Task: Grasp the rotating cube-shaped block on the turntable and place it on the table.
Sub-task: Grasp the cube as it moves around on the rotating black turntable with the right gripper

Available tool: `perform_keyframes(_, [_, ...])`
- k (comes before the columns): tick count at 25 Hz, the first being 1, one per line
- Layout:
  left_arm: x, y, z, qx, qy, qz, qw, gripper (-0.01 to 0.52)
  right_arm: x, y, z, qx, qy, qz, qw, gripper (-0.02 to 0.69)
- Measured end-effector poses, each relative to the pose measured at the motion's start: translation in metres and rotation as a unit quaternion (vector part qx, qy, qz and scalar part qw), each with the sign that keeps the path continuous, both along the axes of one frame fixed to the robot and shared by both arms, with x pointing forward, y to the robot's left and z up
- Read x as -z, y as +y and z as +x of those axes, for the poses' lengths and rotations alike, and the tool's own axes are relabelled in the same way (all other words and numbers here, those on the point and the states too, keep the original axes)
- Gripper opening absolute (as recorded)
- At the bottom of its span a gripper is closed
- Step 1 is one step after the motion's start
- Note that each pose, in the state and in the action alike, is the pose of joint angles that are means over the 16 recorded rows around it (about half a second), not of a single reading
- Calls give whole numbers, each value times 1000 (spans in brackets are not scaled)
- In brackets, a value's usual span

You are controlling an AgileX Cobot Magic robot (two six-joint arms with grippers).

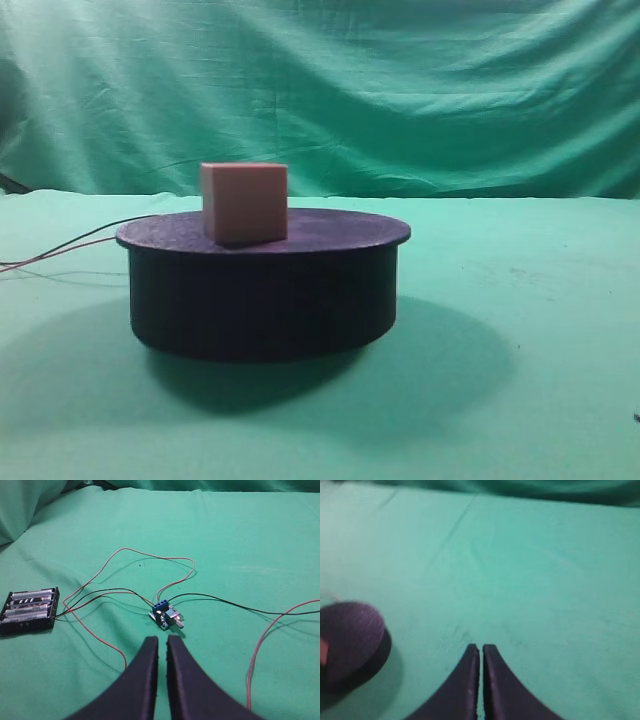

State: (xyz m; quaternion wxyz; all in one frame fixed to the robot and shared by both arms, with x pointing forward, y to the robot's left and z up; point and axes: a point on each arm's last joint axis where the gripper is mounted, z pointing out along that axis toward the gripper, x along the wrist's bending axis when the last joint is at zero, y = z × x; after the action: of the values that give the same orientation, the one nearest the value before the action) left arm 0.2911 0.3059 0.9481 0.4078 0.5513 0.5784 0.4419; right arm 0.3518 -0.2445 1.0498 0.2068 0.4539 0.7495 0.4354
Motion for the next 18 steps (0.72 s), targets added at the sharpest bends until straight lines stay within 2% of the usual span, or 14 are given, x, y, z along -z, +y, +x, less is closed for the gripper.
perform_keyframes(6, [0,0,0,0,0,0,1000,0,2,42,33,-103,79,-21,991,0])
perform_keyframes(12, [0,0,0,0,0,0,1000,0,10,98,64,-150,160,-65,974,6])
perform_keyframes(15, [0,0,0,0,0,0,1000,0,16,124,77,-157,190,-92,965,49])
perform_keyframes(18, [0,0,0,0,0,0,1000,0,21,144,86,-159,207,-116,958,138])
